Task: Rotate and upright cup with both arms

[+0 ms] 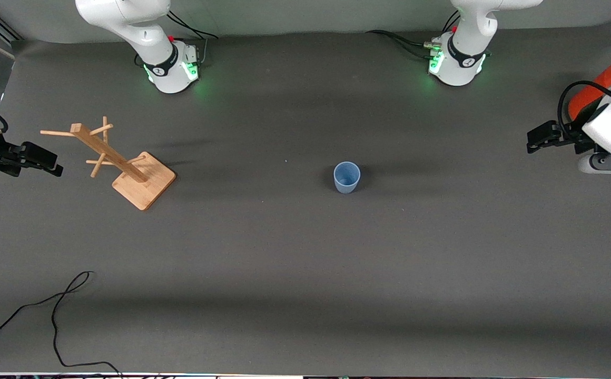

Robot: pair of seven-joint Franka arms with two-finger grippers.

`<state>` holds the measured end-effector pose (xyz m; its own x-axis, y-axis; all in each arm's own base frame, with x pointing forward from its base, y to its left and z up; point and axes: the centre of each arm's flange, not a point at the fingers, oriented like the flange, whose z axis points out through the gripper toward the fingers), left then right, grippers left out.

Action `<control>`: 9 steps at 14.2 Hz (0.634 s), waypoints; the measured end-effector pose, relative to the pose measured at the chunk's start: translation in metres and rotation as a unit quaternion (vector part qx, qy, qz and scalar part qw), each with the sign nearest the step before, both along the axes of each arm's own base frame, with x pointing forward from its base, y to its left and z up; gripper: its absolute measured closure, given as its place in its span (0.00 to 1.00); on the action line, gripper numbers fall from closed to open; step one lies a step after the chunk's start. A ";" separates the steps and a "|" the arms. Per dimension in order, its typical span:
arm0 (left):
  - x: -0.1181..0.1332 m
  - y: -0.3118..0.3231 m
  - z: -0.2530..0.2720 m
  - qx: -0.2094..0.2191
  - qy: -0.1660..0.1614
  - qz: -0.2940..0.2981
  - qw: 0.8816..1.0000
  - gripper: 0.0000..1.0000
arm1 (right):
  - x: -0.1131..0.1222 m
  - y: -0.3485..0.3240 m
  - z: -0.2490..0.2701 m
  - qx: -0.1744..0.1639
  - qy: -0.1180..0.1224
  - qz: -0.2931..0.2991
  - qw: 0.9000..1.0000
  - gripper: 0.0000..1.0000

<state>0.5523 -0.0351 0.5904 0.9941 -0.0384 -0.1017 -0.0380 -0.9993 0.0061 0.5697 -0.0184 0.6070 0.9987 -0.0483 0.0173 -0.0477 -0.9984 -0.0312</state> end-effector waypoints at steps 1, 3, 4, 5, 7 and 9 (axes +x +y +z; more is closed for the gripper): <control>0.000 0.000 0.001 0.000 -0.001 0.000 1.000 0.00 | -0.002 0.001 0.004 0.000 -0.003 0.001 1.000 0.00; 0.000 0.000 0.002 0.000 -0.002 0.000 1.000 0.00 | -0.004 0.001 0.008 0.001 -0.007 0.001 1.000 0.00; 0.000 0.000 0.002 0.000 -0.002 0.000 1.000 0.00 | -0.005 0.002 0.009 0.001 -0.007 0.002 1.000 0.00; 0.000 0.000 0.002 0.000 -0.002 -0.001 1.000 0.00 | -0.005 0.005 0.008 0.001 -0.007 0.005 1.000 0.00; 0.000 -0.001 0.002 0.000 -0.002 -0.001 1.000 0.00 | -0.004 0.015 0.007 0.001 -0.005 0.013 1.000 0.00; 0.000 -0.001 0.002 0.000 -0.003 -0.001 1.000 0.00 | -0.004 0.018 0.006 0.001 -0.004 0.015 1.000 0.00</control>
